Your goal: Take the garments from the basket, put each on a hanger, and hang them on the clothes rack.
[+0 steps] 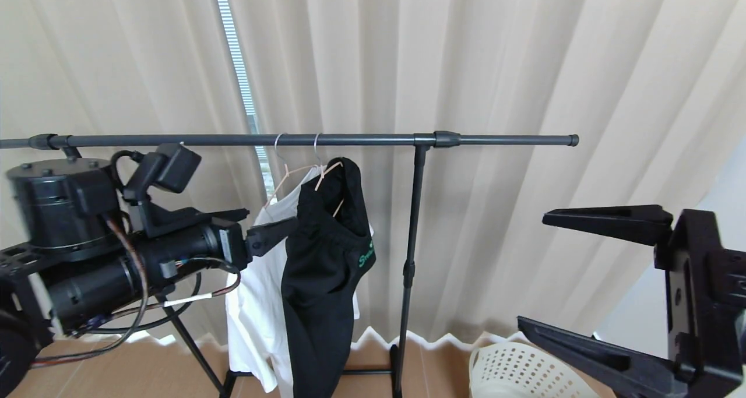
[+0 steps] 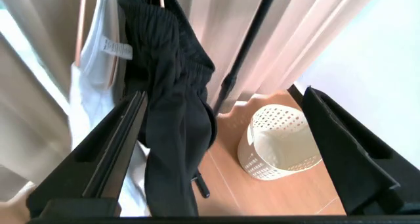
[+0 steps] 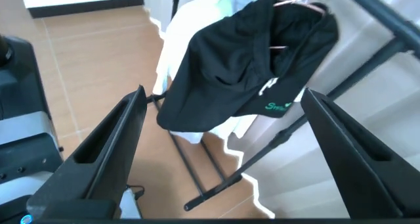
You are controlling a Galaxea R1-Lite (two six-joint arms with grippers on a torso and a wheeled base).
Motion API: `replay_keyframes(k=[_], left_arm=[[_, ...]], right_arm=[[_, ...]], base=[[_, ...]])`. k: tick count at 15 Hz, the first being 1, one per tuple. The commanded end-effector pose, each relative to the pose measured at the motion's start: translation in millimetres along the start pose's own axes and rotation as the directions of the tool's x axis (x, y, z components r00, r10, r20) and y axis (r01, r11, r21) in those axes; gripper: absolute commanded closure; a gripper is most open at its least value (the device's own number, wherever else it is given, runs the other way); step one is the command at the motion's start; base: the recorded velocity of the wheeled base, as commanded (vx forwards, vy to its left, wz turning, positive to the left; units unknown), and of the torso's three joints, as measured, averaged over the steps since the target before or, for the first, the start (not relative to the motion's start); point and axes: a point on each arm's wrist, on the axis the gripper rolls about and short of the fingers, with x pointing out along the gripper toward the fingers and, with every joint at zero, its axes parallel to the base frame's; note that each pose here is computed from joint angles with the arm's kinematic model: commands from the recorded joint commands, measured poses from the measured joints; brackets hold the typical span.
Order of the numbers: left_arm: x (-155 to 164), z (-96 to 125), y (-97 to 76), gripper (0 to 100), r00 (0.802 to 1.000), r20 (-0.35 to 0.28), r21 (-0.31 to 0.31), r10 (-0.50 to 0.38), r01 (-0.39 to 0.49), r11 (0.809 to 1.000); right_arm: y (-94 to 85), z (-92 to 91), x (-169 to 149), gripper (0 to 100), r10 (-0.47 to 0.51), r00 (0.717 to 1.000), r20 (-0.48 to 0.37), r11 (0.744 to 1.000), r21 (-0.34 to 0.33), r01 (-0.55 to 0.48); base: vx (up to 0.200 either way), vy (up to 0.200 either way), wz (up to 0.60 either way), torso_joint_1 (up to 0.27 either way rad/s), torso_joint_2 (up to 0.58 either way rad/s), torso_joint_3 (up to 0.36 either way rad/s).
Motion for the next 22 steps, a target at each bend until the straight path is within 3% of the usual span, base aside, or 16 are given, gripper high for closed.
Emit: replay_keyframes(k=[1, 3, 5, 7, 8, 10, 13, 15, 17, 19, 21, 22], left_arm=[[-56.7, 8.9, -8.2, 0, 0.992, 0.121, 0.032, 0.016, -0.02, 0.999], [-89.5, -3.7, -6.6, 0, 0.992, 0.103, 0.052, 0.069, -0.075, 0.996], [-134.1, -32.6, -15.0, 0, 0.995, 0.023, 0.074, 0.092, -0.093, 0.993], [-156.4, -54.8, -19.9, 0, 0.995, -0.02, 0.081, 0.095, -0.093, 0.992], [-175.0, -83.8, -24.0, 0, 0.995, -0.05, 0.095, 0.085, -0.08, 0.992], [-190.1, -122.6, -26.3, 0, 0.996, -0.069, 0.092, 0.053, -0.047, 0.995], [-205.7, -158.4, -28.1, 0, 0.998, -0.046, 0.096, 0.044, -0.039, 0.995], [-211.1, -161.6, -29.2, 0, 0.999, -0.027, 0.083, 0.04, -0.038, 0.996], [-212.8, -162.7, -28.9, 0, 0.996, -0.006, 0.091, 0.094, -0.094, 0.991], [-219.6, -167.0, -29.6, 0, 0.976, 0.088, 0.124, 0.201, -0.211, 0.97], [-222.1, -168.9, -31.2, 0, 0.945, 0.143, 0.118, 0.293, -0.31, 0.943], [-222.3, -168.8, -30.8, 0, 0.941, 0.144, 0.116, 0.308, -0.325, 0.939]], right_arm=[[0.2, 7.6, -32.4, 0, -0.054, 0.995, 0.089, 0.999, 0.006, 0.054], [3.5, -0.7, -61.0, 0, -0.181, 0.979, 0.096, 0.982, 0.069, 0.174], [15.2, -32.8, -97.5, 0, -0.255, 0.964, 0.077, 0.964, 0.098, 0.247], [22.0, -56.9, -115.1, 0, -0.306, 0.951, 0.049, 0.94, 0.175, 0.293], [29.4, -83.1, -126.5, 0, -0.37, 0.929, -0.008, 0.907, 0.216, 0.363], [38.0, -112.4, -130.0, 0, -0.419, 0.906, -0.06, 0.862, 0.288, 0.417], [48.7, -146.2, -130.5, 0, -0.448, 0.886, -0.115, 0.829, 0.318, 0.46], [53.9, -163.1, -129.4, 0, -0.448, 0.883, -0.142, 0.825, 0.316, 0.469], [57.9, -174.3, -129.9, 0, -0.482, 0.862, -0.158, 0.803, 0.315, 0.507], [65.6, -190.4, -132.8, 0, -0.548, 0.82, -0.164, 0.76, 0.312, 0.57], [69.9, -193.2, -136.8, 0, -0.608, 0.778, -0.157, 0.716, 0.315, 0.623], [70.8, -193.3, -137.6, 0, -0.623, 0.767, -0.152, 0.705, 0.317, 0.635]], base=[[0.0, 0.0, 0.0, 0.0, 0.0, 0.0], [0.0, 0.0, 0.0, 0.0, 0.0, 0.0], [0.0, 0.0, 0.0, 0.0, 0.0, 0.0], [0.0, 0.0, 0.0, 0.0, 0.0, 0.0], [0.0, 0.0, 0.0, 0.0, 0.0, 0.0], [0.0, 0.0, 0.0, 0.0, 0.0, 0.0], [0.0, 0.0, 0.0, 0.0, 0.0, 0.0], [0.0, 0.0, 0.0, 0.0, 0.0, 0.0], [0.0, 0.0, 0.0, 0.0, 0.0, 0.0], [0.0, 0.0, 0.0, 0.0, 0.0, 0.0], [0.0, 0.0, 0.0, 0.0, 0.0, 0.0], [0.0, 0.0, 0.0, 0.0, 0.0, 0.0]])
